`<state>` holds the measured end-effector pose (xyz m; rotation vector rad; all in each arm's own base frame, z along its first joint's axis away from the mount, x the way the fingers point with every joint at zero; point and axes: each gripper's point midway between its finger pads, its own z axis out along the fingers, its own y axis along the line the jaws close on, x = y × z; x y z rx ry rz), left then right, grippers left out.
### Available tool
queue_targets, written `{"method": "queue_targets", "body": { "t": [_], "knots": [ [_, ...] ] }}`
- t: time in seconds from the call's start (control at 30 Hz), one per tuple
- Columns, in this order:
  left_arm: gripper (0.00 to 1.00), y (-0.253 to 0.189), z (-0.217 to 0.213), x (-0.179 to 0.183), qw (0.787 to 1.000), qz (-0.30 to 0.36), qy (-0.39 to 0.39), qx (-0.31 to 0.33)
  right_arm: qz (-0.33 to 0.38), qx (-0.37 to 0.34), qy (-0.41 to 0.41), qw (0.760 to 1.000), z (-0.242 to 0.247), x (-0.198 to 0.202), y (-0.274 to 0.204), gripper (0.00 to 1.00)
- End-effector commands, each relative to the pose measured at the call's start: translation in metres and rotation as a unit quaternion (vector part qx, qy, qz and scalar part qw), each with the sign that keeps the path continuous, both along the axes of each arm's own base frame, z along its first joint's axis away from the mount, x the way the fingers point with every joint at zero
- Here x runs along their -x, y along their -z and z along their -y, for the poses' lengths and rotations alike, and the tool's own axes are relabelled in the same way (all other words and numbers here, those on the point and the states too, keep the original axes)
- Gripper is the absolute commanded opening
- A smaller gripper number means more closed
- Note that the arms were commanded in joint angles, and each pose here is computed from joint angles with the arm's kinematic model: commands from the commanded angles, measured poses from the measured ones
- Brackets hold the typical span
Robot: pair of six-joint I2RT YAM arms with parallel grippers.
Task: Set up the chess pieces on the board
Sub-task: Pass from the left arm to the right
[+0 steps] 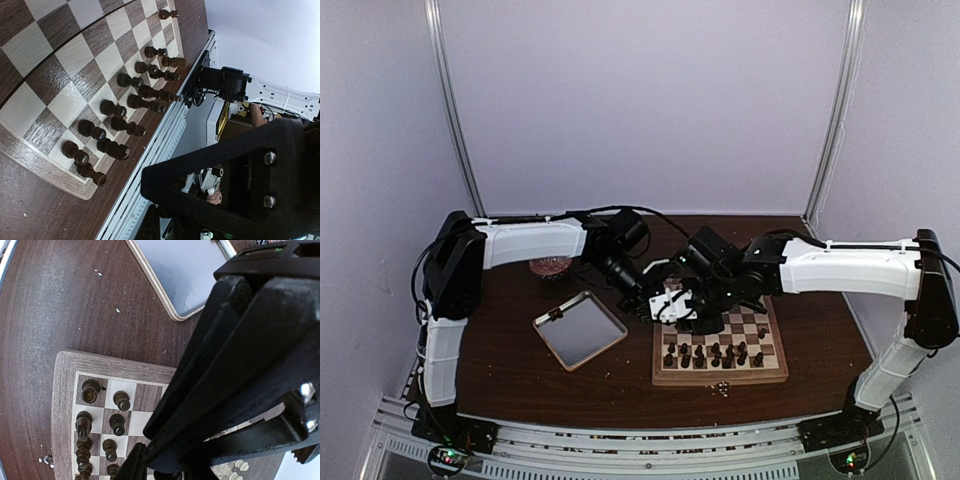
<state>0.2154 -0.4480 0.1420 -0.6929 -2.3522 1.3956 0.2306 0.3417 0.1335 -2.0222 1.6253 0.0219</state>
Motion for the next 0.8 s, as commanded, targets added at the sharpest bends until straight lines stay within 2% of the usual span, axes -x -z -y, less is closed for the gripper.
{"method": "queue_targets", "body": {
  "t": [0.0,0.3,0.5,0.63,0.77],
  "knots": [
    [0.08,-0.024,0.0,0.0,0.999,0.017,0.006,0.036,0.014,0.008,0.008,1.0,0.0,-0.004,0.007,0.26],
    [0.08,-0.024,0.0,0.001,0.999,0.017,0.007,0.037,0.023,0.014,0.014,1.0,0.005,-0.007,0.012,0.24],
    [0.11,-0.024,-0.003,-0.003,0.999,0.031,0.002,0.033,0.024,0.008,0.017,1.0,0.005,-0.007,0.011,0.14],
    [0.2,-0.03,-0.01,-0.017,0.996,0.081,-0.012,0.03,0.013,-0.017,0.029,0.999,0.007,-0.01,0.004,0.12],
    [0.27,-0.067,-0.012,-0.033,0.983,0.168,-0.035,0.069,-0.018,-0.048,0.046,0.998,0.01,-0.013,-0.007,0.11]
  ]
}}
